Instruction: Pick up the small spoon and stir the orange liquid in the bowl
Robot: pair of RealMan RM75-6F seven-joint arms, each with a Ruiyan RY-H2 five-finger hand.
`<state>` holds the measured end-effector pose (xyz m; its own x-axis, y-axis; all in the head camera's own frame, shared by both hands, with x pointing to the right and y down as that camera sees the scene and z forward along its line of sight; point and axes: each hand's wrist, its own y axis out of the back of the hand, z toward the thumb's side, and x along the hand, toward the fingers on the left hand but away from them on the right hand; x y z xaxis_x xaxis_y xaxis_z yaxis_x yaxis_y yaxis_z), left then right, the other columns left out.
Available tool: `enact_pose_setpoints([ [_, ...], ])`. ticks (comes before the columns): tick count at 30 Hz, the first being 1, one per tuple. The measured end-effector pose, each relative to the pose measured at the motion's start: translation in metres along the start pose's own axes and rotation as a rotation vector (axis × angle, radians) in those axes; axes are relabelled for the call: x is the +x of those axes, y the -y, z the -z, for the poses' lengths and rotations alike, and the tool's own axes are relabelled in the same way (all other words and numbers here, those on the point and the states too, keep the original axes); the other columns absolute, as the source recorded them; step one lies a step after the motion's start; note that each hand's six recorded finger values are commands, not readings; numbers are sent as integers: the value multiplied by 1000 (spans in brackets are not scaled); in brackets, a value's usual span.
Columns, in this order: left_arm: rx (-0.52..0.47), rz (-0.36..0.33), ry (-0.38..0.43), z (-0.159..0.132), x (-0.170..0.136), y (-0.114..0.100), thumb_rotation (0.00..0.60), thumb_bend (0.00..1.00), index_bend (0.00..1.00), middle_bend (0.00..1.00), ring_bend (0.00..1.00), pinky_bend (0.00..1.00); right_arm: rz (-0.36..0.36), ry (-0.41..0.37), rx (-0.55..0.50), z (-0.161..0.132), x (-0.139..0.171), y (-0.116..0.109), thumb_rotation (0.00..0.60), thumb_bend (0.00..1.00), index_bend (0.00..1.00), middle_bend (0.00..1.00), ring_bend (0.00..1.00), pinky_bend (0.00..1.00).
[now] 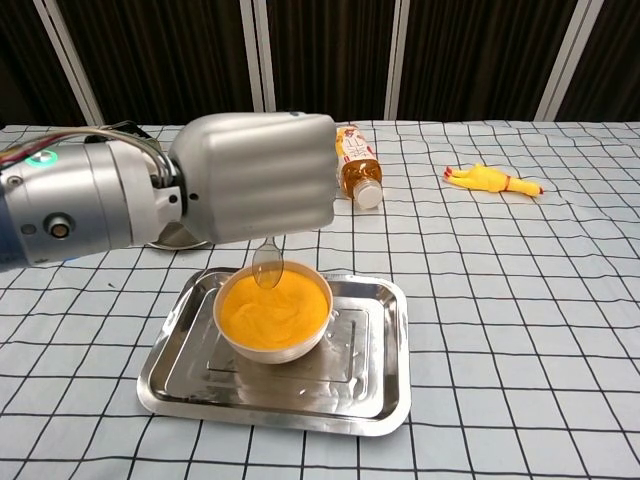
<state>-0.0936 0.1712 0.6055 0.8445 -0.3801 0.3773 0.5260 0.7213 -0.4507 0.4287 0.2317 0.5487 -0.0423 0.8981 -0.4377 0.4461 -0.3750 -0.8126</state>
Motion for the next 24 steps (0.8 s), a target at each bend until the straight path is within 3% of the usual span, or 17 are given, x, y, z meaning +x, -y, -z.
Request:
enact_pose_setpoints([
  [9, 167, -86, 123, -16, -3, -17, 600, 598, 792, 1000, 979, 983, 2, 0, -6, 0, 0, -1, 600, 322, 0, 0, 0, 0],
  [14, 214, -81, 139, -18, -4, -17, 600, 598, 793, 1000, 979, 983, -1, -1, -8, 0, 0, -1, 600, 322, 0, 0, 0, 0],
  [24, 217, -50, 144, -20, -6, -12, 600, 598, 794, 1000, 978, 982, -4, 3, -8, 0, 0, 0, 600, 323, 0, 0, 0, 0],
])
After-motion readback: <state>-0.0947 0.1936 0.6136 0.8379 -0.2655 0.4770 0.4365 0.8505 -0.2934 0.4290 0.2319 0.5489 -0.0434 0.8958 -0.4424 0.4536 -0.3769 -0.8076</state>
